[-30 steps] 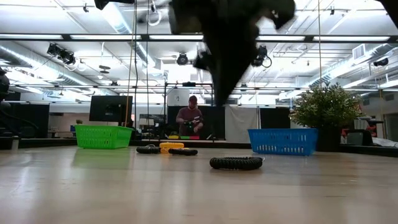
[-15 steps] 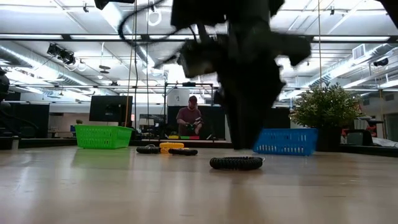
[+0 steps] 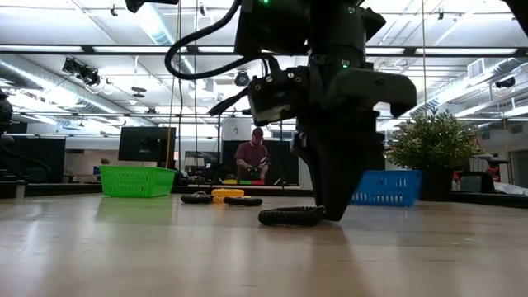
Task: Sort spring keychains
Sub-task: Put the black spring keychain into the green bin
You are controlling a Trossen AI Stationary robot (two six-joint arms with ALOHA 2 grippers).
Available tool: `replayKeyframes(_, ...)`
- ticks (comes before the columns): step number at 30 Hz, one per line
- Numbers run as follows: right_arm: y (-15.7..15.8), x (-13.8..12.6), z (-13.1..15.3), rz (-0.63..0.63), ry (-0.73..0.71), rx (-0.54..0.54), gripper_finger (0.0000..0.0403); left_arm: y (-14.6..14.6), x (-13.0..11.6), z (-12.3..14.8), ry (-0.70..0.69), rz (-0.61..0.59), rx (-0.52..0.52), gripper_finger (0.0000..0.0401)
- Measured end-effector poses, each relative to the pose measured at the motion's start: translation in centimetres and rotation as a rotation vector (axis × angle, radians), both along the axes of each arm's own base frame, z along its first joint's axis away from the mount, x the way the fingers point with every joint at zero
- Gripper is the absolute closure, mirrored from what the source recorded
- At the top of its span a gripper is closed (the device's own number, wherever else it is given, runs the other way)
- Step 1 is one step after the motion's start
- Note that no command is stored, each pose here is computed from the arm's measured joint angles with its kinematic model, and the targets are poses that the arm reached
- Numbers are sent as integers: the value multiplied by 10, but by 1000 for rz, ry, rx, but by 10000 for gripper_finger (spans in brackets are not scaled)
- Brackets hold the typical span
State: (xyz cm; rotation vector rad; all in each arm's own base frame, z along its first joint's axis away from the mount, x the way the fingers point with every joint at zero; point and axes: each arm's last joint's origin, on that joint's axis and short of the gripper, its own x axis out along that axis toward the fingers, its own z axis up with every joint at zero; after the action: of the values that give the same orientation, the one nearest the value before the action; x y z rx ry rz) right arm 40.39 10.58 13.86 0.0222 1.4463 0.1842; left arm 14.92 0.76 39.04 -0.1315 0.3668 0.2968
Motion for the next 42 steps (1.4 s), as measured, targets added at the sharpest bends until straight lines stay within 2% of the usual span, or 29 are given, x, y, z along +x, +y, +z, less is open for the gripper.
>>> replayKeyframes(8, -1, 0, -1, 26, -5, -5, 392, 0, 0, 0, 0, 0, 0, 202)
replayKeyframes(17, -2, -2, 4, 7, 17, 29, 399, 0, 0, 0, 0, 1, -2, 202)
replayKeyframes(21, -10, -2, 10, -43, 30, 94, 372, 0, 0, 0, 0, 1, -2, 202)
replayKeyframes(25, -28, 7, 13, -131, -9, 149, 326, 0, 0, 0, 0, 1, -1, 202)
replayKeyframes(29, -35, 12, 15, -150, -36, 227, 282, 0, 0, 0, 0, 1, -3, 202)
replayKeyframes(36, -38, 14, 15, -141, -49, 228, 226, 0, 0, 0, 2, 1, -3, 202)
replayKeyframes(42, -36, 19, 16, -167, -95, 249, 205, 0, 0, 0, 3, 1, -2, 202)
